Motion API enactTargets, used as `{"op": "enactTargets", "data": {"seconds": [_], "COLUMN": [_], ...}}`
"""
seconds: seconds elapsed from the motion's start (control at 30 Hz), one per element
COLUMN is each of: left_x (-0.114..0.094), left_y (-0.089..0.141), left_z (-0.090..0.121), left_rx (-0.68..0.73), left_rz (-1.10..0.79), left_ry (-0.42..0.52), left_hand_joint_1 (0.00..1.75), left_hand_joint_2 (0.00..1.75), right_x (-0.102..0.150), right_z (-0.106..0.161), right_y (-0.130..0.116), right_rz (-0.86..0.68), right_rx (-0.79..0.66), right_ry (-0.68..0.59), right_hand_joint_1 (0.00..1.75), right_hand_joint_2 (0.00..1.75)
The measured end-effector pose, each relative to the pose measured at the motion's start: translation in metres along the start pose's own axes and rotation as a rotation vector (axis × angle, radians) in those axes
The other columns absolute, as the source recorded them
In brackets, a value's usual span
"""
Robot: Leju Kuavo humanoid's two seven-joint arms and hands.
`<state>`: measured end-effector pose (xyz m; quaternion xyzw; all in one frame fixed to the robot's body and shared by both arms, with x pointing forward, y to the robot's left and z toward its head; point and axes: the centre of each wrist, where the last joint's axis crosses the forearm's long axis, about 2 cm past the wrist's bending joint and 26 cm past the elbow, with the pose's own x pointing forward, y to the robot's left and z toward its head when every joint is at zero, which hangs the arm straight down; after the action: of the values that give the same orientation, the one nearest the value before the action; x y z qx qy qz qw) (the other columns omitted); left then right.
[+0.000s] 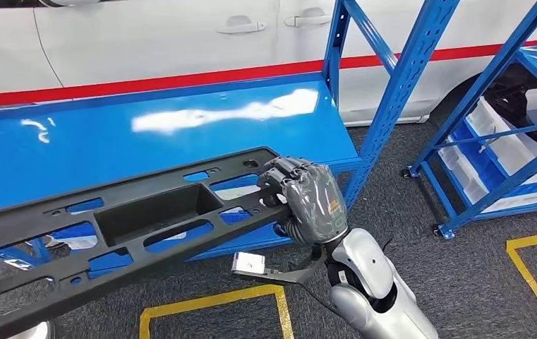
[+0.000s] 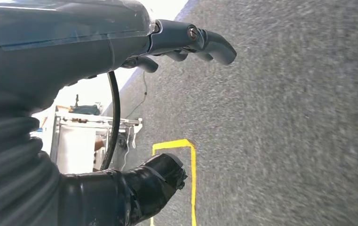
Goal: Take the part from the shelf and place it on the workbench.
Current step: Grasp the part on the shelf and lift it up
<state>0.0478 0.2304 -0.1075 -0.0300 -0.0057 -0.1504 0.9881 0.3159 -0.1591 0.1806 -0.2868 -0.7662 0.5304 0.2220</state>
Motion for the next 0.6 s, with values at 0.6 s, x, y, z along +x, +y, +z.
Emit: {"op": "enactTargets", "data": {"seconds": [0.6], "left_x": [0.0032], "left_y": [-0.0015], "left_z": [0.0005], "left_rx": [-0.004], "left_rz": [-0.003], "left_ry": [-0.008], "left_hand_joint_1": [0.0], "left_hand_joint_2": [1.75], "right_x": [-0.0001], "right_z": [-0.001], "right_y": [0.0008], "right_rz": [-0.008], "right_rx": [0.014], "right_ry": [-0.001], "right_hand_joint_1": [1.75], "right_hand_joint_2": [1.75]}}
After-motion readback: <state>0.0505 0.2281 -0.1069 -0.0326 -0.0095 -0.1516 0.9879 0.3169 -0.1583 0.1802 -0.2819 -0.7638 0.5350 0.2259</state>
